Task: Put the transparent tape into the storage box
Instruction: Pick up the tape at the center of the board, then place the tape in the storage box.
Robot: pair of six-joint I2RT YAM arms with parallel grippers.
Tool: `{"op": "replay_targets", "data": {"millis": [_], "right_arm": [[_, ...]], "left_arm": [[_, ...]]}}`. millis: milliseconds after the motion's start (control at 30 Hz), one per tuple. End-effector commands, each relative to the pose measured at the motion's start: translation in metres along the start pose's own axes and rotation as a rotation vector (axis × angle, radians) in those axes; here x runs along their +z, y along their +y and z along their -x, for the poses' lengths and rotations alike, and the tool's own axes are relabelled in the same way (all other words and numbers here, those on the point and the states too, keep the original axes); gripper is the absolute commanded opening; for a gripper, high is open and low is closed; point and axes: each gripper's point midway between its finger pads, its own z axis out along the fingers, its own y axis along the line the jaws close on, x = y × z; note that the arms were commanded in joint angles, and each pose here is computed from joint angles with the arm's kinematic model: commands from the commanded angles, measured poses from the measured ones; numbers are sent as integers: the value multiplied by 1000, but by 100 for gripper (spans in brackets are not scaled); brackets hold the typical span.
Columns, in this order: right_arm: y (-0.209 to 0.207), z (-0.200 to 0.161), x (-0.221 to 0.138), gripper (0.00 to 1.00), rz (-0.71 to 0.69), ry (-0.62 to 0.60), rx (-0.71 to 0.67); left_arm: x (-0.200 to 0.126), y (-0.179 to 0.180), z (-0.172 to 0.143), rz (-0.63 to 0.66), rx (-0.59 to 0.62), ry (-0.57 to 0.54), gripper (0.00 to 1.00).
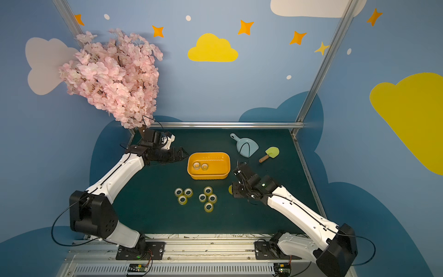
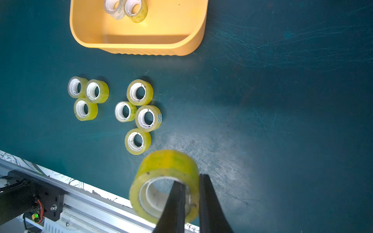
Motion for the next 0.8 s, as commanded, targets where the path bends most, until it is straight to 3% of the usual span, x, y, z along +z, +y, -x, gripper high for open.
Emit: {"op": "replay_targets", "data": {"millis": [0, 233, 433, 600, 767], "right_arm": [[12, 26, -8, 8, 54, -104, 10], [31, 66, 2, 8, 121, -104, -22], [44, 90, 33, 5, 141, -1, 3], [34, 108, 67, 5, 81, 72, 14], [31, 112, 97, 4, 74, 209, -9]], "left_arm": [[-13, -6, 4, -9, 19, -54, 100], [-16, 3, 6, 45, 38, -90, 100], [-10, 4, 4, 36, 29, -78, 100], [-8, 4, 3, 31, 24, -66, 100], [-8, 5, 3, 34, 28, -67, 100]]}}
